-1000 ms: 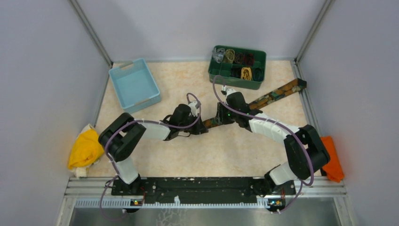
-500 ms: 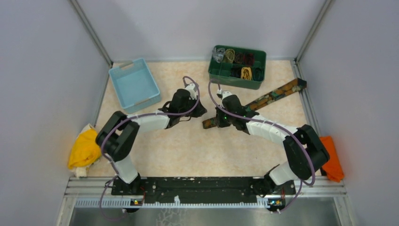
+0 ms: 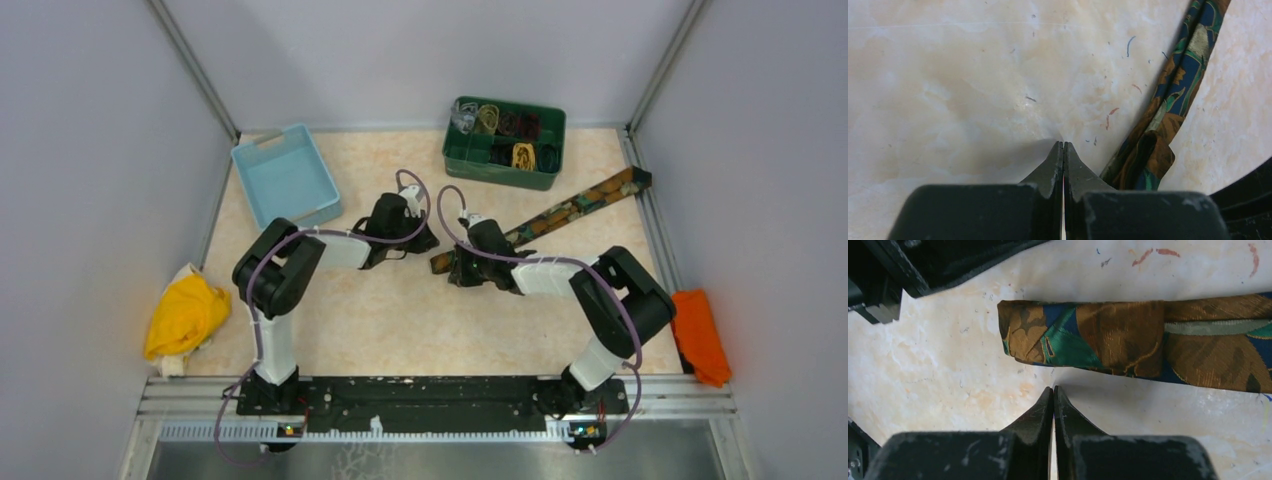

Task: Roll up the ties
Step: Roll the tie at the center of the board.

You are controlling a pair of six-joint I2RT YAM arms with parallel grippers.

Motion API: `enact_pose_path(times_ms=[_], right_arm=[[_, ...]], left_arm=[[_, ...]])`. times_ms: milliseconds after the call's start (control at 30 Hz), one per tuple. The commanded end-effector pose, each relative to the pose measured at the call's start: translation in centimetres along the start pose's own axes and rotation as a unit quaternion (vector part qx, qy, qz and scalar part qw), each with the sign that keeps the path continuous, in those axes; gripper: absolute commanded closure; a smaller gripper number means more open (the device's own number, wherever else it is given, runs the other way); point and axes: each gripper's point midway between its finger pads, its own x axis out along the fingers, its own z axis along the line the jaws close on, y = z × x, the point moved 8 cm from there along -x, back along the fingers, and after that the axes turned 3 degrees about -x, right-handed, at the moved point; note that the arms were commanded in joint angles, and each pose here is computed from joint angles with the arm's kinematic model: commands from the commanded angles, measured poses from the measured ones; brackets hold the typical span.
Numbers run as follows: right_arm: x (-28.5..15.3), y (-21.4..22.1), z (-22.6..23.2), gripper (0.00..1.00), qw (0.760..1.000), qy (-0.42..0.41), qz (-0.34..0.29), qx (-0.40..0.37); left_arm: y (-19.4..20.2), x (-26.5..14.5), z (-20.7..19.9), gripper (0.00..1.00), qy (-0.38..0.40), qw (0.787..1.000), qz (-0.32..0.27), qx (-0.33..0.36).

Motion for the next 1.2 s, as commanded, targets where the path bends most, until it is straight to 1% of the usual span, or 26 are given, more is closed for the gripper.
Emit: enact_pose_path(times_ms=[0, 100, 367, 467, 567, 633, 700, 767, 867, 900, 967, 1000, 1033, 1067, 1133, 1167], right_arm=[[1.1, -1.2, 0.5, 1.00, 1.000, -0.005, -0.028, -0.007], [1.7, -1.7, 0.3, 1.00, 0.999, 0.008, -0.031, -0.013], [1.8, -2.4, 0.8, 1.00, 0.999, 0.000, -0.031, -0.017], [1.4, -2.3, 0.8, 1.00, 0.999, 0.000, -0.029, -0.021], [0.1, -2.6, 1.5, 1.00, 0.999, 0.004, -0.032, -0.038], [-1.0, -2.8, 2.1, 1.00, 0.997, 0.017, -0.036, -0.061], [-2.3, -2.7, 2.6, 0.96, 0.995, 0.038, -0.034, -0.086], [-3.4, -3.2, 3.3, 0.91, 0.991, 0.065, -0.046, -0.111], [-4.2, -3.9, 4.3, 0.72, 0.981, 0.110, -0.057, -0.152], [-4.3, -4.1, 4.8, 0.68, 0.977, 0.119, -0.059, -0.167], [-4.1, -4.4, 5.6, 0.58, 0.970, 0.138, -0.062, -0.192], [-3.8, -4.5, 6.1, 0.57, 0.967, 0.141, -0.061, -0.204], [-3.2, -4.5, 6.3, 0.52, 0.964, 0.148, -0.056, -0.213], [-2.8, -4.6, 6.3, 0.51, 0.962, 0.156, -0.054, -0.219], [-1.9, -5.1, 6.6, 0.45, 0.957, 0.169, -0.050, -0.228], [-1.4, -5.2, 6.6, 0.44, 0.955, 0.177, -0.050, -0.231]], left_arm=[[2.3, -0.2, 0.3, 1.00, 0.024, 0.999, 0.034, -0.001], [2.8, -0.9, 0.1, 1.00, 0.037, 0.999, 0.039, -0.001], [4.2, -1.7, -0.2, 1.00, 0.049, 0.997, 0.058, -0.005], [4.3, -1.5, 0.4, 1.00, 0.021, 0.998, 0.056, -0.005], [3.4, -1.5, 1.6, 1.00, -0.038, 0.998, 0.043, -0.010], [2.3, -1.8, 2.5, 1.00, -0.077, 0.996, 0.026, -0.030], [0.9, -2.8, 3.6, 1.00, -0.120, 0.991, 0.000, -0.061], [-0.7, -4.5, 4.9, 1.00, -0.171, 0.979, -0.042, -0.100], [-2.1, -8.2, 5.4, 1.00, -0.221, 0.960, -0.106, -0.136], [-2.3, -9.5, 5.2, 1.00, -0.233, 0.954, -0.124, -0.141], [-2.7, -12.8, 4.5, 1.00, -0.242, 0.943, -0.168, -0.157], [-2.7, -14.1, 4.3, 1.00, -0.243, 0.938, -0.186, -0.161], [-2.7, -15.4, 4.0, 1.00, -0.243, 0.934, -0.205, -0.163], [-2.6, -16.5, 3.9, 1.00, -0.242, 0.931, -0.219, -0.165], [-2.8, -18.4, 3.5, 1.00, -0.236, 0.927, -0.245, -0.158], [-2.7, -19.1, 3.4, 1.00, -0.238, 0.925, -0.252, -0.155]])
